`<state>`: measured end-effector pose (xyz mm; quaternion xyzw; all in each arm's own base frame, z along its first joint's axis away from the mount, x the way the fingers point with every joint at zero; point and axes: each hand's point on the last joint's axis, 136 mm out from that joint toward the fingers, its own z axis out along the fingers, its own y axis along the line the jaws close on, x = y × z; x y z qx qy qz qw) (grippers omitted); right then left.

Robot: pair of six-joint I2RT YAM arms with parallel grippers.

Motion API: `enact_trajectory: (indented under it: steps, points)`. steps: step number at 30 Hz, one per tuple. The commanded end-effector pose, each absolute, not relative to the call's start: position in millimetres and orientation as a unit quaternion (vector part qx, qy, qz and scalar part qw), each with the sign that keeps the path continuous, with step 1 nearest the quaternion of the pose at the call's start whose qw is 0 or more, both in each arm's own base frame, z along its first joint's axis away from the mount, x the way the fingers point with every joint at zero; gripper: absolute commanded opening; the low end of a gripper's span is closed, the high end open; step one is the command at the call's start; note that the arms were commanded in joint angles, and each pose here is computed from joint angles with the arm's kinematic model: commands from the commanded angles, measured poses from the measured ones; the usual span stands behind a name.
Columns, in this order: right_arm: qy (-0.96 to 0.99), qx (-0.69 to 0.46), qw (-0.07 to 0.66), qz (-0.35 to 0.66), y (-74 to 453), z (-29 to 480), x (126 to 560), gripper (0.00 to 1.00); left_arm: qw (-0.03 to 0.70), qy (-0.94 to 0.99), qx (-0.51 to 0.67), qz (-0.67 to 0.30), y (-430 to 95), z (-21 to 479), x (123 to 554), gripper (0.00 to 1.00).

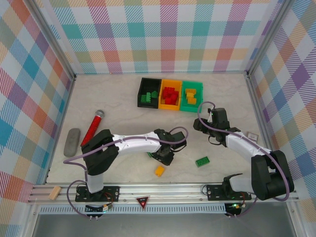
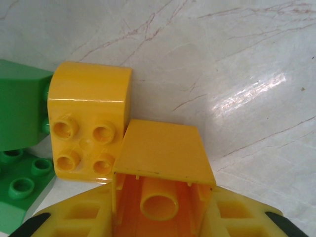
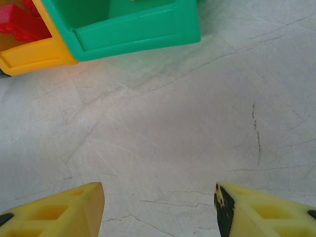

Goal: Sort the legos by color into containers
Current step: Pick up the lego from the middle-left of the table, then place the lego in the container.

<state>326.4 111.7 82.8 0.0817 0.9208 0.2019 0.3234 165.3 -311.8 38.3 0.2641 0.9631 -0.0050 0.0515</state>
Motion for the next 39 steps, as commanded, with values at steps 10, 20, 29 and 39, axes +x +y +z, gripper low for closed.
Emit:
enact_trajectory:
  steps: [10,20,29,39]
  points:
    - [0.914,0.082,0.333,0.219,116,91,331,0.62,0.184,0.948,0.260,-0.021,-336,120,215,0.25]
    - [0.911,0.087,0.346,0.207,110,96,329,0.61,0.266,0.933,0.187,-0.155,-384,179,315,0.22]
    - [0.904,0.091,0.365,0.205,105,105,326,0.62,0.338,0.902,0.185,-0.196,-426,203,414,0.20]
    - [0.897,0.099,0.371,0.221,108,107,324,0.62,0.361,0.886,0.152,-0.249,-457,178,489,0.20]
